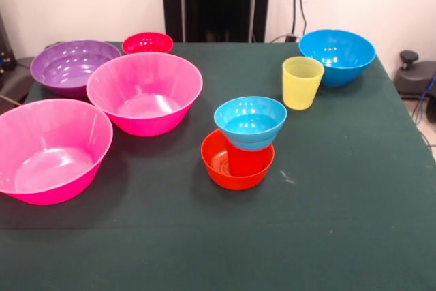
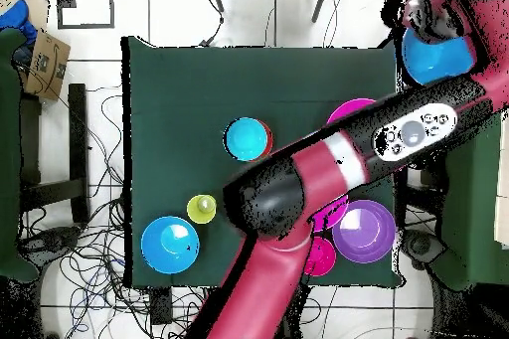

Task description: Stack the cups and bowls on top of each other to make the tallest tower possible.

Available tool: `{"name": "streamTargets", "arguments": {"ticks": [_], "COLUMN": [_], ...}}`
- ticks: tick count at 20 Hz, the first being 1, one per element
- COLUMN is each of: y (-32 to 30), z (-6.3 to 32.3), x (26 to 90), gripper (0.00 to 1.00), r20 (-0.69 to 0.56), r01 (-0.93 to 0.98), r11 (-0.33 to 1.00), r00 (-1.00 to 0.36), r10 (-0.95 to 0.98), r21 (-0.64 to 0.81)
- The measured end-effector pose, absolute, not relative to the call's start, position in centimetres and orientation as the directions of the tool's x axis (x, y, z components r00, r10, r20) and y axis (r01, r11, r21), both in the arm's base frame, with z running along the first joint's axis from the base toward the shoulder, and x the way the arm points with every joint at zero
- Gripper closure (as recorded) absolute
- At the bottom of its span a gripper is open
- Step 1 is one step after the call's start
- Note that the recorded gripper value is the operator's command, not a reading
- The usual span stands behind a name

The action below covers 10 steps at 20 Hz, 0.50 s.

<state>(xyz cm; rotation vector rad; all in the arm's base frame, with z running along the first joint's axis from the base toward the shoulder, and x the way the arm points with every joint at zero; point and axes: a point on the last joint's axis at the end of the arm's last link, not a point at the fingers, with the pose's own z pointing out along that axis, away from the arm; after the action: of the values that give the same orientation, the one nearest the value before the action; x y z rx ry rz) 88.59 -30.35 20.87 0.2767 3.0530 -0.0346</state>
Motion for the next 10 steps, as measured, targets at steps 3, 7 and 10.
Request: {"name": "streamTargets", "arguments": {"ticks": [3,7,10], "y": [-27.0,-23.1,-21.1], "z": [20.6,20.0,20.0], "x": [88.2,87.0,86.1], "gripper": [1.00,1.00,1.00], "r20": [-0.057,-0.026,-0.012], "r01": [0.171,0.170,0.176], "r11": [0.985,0.985,0.984], "r00": [-0.984,-0.985,-0.984], "r10": [0.170,0.170,0.176], "r21": [-0.019,-0.012,0.002]}}
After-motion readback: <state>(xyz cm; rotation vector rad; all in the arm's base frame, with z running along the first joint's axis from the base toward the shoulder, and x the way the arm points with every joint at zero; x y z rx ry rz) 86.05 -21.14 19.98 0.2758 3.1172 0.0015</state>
